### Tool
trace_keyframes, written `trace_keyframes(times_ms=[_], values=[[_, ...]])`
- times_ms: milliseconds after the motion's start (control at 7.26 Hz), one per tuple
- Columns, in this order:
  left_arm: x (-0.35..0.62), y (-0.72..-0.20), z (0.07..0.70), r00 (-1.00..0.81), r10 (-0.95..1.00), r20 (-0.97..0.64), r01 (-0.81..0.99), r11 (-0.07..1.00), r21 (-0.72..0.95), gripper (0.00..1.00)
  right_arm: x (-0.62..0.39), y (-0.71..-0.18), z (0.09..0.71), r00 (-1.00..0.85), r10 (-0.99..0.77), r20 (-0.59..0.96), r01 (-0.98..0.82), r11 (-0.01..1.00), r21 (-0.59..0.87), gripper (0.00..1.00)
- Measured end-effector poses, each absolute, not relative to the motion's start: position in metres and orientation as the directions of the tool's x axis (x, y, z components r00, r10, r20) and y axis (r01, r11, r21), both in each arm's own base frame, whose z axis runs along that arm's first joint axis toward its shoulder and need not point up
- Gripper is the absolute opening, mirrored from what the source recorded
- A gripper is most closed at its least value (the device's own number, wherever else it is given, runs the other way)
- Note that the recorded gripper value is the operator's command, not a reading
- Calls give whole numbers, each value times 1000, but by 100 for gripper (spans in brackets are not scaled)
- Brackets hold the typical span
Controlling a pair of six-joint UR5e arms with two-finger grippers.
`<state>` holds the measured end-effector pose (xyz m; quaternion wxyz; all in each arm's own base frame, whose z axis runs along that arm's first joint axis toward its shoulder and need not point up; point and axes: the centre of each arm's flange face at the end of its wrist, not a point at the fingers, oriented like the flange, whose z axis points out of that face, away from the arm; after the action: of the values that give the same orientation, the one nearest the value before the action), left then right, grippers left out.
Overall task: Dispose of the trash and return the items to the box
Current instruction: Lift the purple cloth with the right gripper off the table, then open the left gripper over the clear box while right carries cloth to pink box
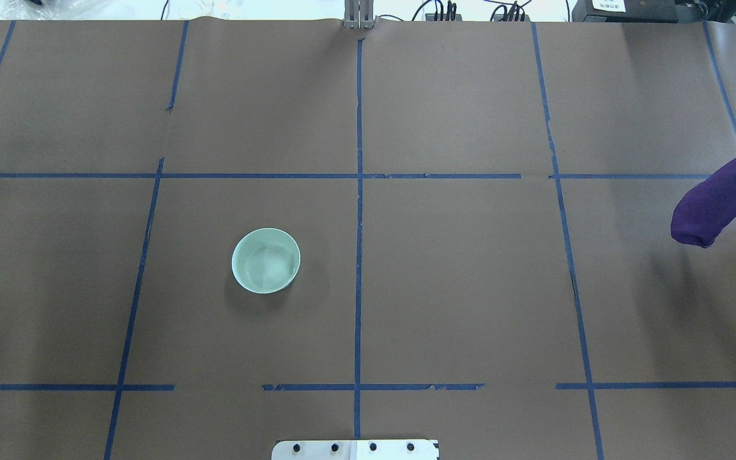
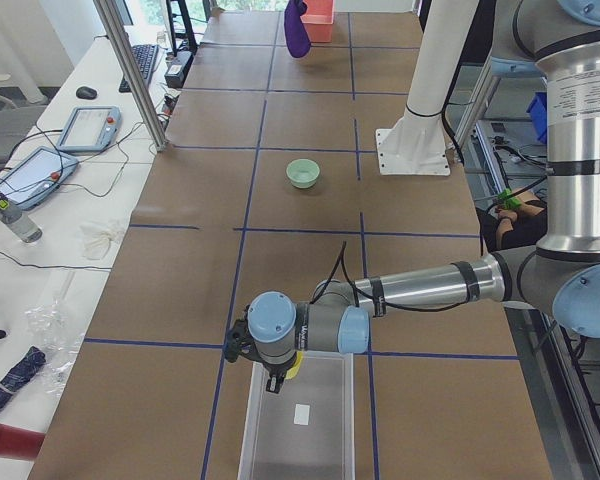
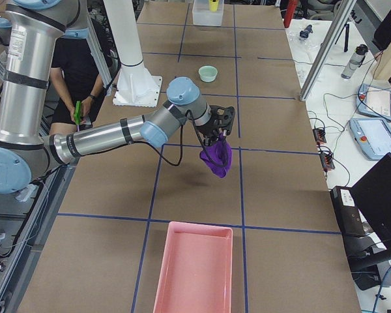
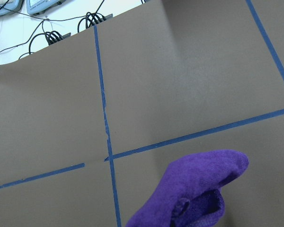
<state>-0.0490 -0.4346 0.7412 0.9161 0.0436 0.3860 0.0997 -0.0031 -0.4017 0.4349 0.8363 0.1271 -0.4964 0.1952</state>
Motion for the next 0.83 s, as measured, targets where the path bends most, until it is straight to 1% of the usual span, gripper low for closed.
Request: trace_keyframes(times_ms=[275, 413, 551, 689, 826], values=[[-34, -431, 760, 658, 243, -712, -176, 970, 169, 0, 16, -402, 432, 421, 210, 882, -490, 871, 27, 0], [-31, -429, 767, 654, 242, -716, -180, 970, 163, 5, 21, -403, 431, 421, 207, 883, -499, 866, 35, 0], [-29, -427, 772, 650, 241, -721, -184, 970, 159, 27, 27, -402, 431, 429, 195, 882, -503, 863, 54, 0], [-27, -426, 776, 643, 238, -728, -185, 971, 154, 54, 32, -402, 431, 437, 183, 881, -504, 861, 72, 0], [-27, -426, 777, 638, 239, -732, -186, 970, 155, 72, 34, -402, 431, 440, 177, 880, -505, 859, 80, 0]])
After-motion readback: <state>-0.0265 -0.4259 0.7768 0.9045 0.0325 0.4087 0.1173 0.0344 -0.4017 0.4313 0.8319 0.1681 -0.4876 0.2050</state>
